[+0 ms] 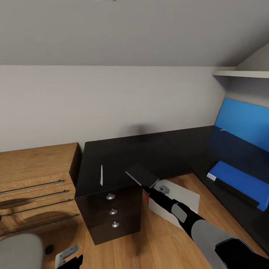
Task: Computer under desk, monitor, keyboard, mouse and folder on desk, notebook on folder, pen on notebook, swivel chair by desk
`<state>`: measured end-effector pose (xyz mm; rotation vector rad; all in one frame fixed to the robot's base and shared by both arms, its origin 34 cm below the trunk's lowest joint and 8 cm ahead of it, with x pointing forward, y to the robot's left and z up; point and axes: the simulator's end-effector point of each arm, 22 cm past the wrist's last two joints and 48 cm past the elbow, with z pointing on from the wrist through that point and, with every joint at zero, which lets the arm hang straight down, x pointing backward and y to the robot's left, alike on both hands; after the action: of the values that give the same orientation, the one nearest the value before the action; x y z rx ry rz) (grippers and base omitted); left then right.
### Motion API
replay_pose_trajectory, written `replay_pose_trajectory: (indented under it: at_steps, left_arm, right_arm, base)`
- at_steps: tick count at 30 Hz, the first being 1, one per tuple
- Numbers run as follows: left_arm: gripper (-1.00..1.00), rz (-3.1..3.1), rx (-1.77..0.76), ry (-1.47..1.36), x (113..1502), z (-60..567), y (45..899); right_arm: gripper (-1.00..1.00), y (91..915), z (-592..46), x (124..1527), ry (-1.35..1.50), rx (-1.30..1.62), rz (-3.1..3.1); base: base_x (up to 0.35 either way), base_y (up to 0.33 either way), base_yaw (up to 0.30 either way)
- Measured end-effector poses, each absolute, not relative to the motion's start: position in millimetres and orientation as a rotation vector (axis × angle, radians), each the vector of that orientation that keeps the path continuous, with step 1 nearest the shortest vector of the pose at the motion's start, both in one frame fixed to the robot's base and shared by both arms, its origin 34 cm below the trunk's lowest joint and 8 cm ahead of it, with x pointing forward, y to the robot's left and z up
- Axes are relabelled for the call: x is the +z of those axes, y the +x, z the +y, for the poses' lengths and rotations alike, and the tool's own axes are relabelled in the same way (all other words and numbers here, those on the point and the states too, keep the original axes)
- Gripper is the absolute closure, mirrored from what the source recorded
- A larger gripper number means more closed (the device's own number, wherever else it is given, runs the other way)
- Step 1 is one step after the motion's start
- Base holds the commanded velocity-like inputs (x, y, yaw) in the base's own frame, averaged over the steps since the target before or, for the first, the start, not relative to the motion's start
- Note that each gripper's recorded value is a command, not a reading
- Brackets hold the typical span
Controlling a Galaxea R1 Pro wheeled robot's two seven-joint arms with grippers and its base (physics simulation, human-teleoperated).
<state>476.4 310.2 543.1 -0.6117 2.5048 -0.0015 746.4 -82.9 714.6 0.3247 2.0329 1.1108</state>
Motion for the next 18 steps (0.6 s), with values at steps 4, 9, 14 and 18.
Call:
replay_pose_trajectory:
  at_steps: [4, 9, 14, 18]
  left_arm:
    - [-1.0, 2.505, -0.001, -0.612, 543.0, 310.3, 476.4]
    - [-1.0, 2.503, -0.003, -0.612, 543.3, 310.2, 476.6]
    - [-1.0, 2.504, -0.001, -0.612, 543.1, 310.4, 476.4]
    - [-1.0, 2.505, 0.0, -0.612, 543.0, 310.5, 476.2]
  right_arm:
    - [-1.0, 746.4, -83.0, 714.5, 0.326, 1.111, 2.033]
    - [-1.0, 746.4, -83.0, 714.7, 0.326, 1.111, 2.032]
    - [-1.0, 746.6, -83.1, 714.7, 0.327, 1.112, 2.032]
    - [-1.0, 746.7, -83.2, 714.7, 0.328, 1.112, 2.032]
  base:
    - [0.01, 0.003, 0.0]
    - [0.08, 0.014, 0.0]
    - [0.037, 0.007, 0.0]
    - [0.01, 0.002, 0.0]
